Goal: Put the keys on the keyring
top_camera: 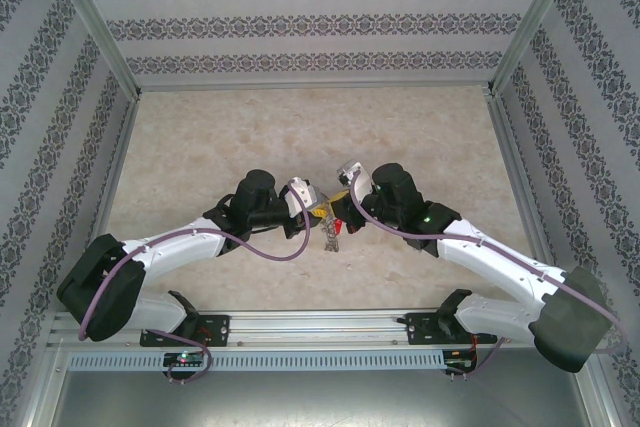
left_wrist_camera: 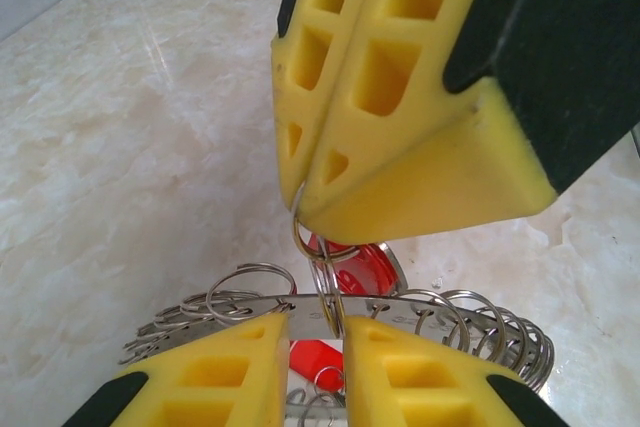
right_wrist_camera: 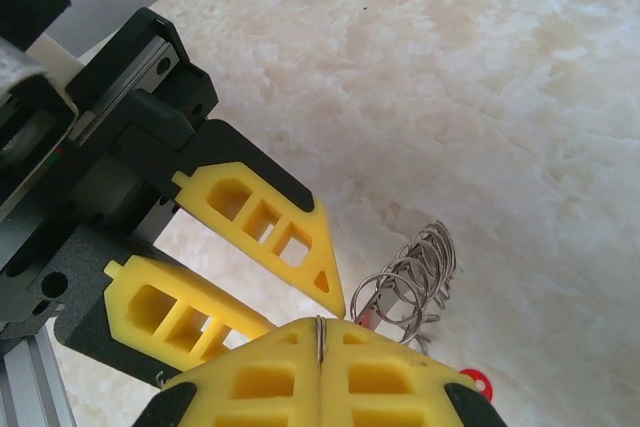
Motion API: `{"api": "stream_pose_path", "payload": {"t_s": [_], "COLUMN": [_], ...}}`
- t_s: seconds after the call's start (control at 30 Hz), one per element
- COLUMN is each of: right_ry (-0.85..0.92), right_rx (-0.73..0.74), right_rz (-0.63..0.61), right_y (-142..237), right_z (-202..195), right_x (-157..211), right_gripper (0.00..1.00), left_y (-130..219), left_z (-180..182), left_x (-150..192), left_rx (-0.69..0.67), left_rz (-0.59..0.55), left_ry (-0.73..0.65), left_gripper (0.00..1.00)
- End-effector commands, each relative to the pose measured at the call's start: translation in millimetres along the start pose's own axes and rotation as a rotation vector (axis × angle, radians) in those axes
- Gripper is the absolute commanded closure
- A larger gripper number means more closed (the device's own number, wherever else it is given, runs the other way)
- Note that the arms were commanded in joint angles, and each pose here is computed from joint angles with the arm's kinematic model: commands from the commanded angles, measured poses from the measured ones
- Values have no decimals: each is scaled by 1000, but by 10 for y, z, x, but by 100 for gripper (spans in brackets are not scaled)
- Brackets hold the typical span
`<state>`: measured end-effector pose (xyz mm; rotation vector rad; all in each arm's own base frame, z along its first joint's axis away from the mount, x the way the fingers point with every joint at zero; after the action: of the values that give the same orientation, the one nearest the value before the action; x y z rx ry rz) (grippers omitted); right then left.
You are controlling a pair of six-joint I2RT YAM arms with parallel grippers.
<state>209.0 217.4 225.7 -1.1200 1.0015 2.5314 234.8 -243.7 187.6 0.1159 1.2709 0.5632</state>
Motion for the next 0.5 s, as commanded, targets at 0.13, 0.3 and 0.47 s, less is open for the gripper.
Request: {"api": "stream_pose_path", "payload": {"t_s": [0.13,0.3,0.47], "right_ry": [40,39,39], "right_rx": [-56,-57,-49], "right_rz": [-32,-21,-26], "right_y": [33,11,4], "right_z": [153,150,136], "right_x": [-124,-111,-113], "right_gripper": [100,100,100], "left_y": [26,39,70], "left_z": [58,62,61], "left_x": [-133,-146,-140], "left_rx": [-28,-36,-58], "left_rz": [-36,-43,-44], "left_ry": [-13,-9,-10], "left_gripper": [76,75,73]}}
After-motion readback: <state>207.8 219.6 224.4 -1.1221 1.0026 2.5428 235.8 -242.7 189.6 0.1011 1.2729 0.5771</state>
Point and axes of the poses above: each hand's point on the last joint's axis, 136 mm out from that joint toward the fingers, its own y axis back along the fingers, its own z axis along the line the jaws close on, x = y × z, the point moved 7 cm from there along y, back along the fingers, and after that the axes turned 15 degrees about -y, right-handed, at the moved point
